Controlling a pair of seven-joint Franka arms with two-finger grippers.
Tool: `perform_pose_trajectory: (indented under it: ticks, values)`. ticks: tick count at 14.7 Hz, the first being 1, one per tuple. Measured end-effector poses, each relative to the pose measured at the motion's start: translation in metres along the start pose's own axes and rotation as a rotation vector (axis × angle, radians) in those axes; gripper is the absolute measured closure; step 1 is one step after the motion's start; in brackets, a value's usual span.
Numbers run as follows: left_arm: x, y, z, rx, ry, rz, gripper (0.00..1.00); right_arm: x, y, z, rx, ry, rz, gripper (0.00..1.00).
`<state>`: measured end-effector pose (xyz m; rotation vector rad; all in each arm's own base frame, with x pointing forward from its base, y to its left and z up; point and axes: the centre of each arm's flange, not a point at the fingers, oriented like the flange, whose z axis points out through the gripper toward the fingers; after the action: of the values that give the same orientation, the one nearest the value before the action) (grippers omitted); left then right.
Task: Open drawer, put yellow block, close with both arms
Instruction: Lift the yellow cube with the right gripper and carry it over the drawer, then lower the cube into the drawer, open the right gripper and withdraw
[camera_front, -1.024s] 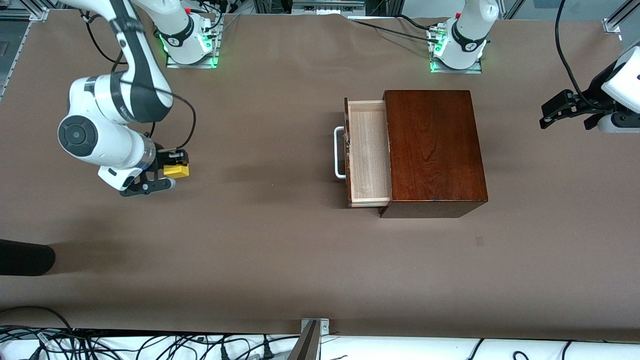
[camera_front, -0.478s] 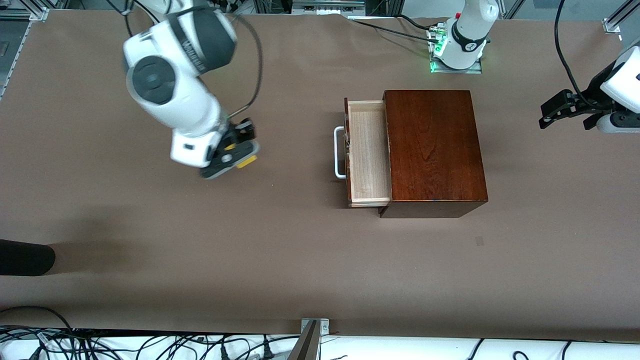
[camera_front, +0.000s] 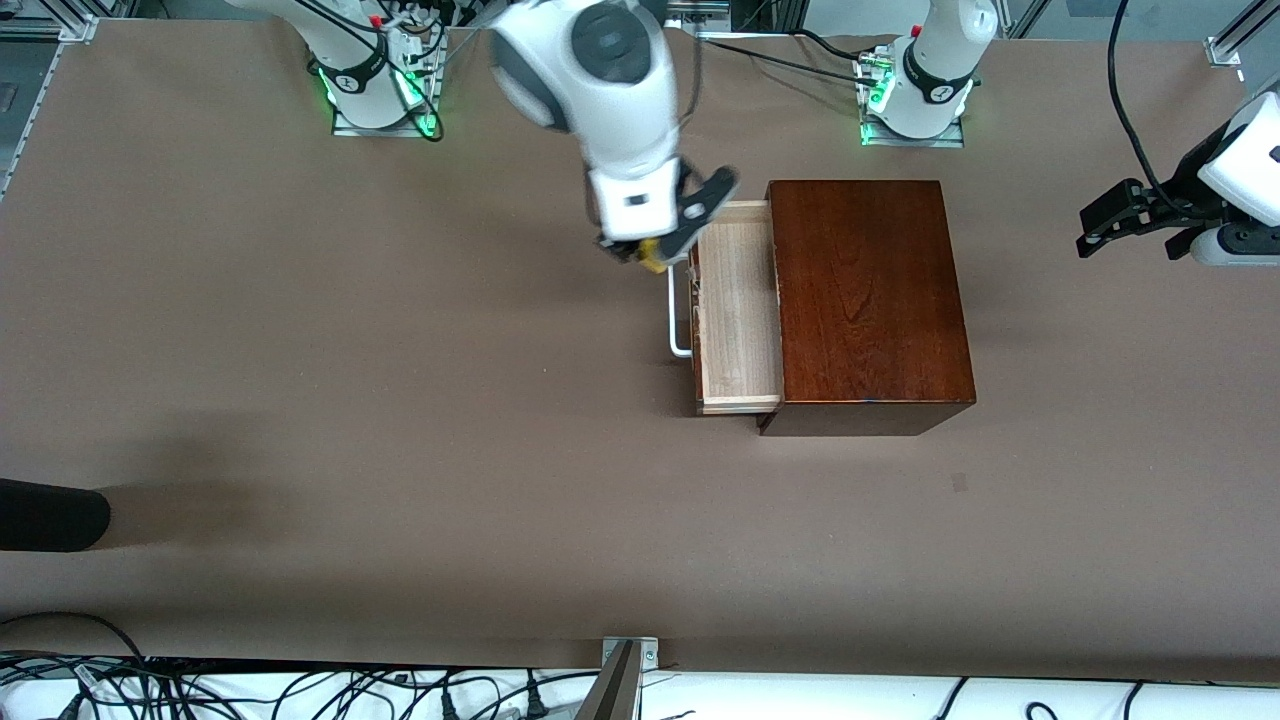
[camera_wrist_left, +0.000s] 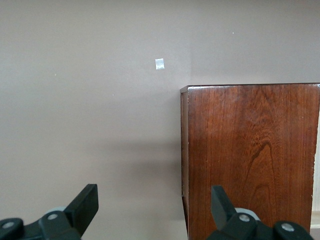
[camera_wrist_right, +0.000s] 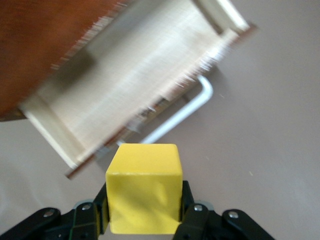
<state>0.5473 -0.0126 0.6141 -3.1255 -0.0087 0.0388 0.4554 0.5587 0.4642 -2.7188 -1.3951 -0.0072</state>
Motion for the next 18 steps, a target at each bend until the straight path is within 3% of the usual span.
perform_pose_trajectory:
  ticks: [4,8,18]
  values:
    - [0.0,0.0,0.0,0.0,0.0,0.0,0.0,0.031,-0.063,0.046,-0.084,0.028,-0.164,0.45]
    - [0.0,0.0,0.0,0.0,0.0,0.001,0.0,0.041,-0.086,0.083,-0.136,0.026,-0.283,0.45]
    - [0.0,0.002,0.0,0.0,0.0,0.003,0.0,0.047,-0.078,0.122,-0.175,-0.008,-0.512,0.45]
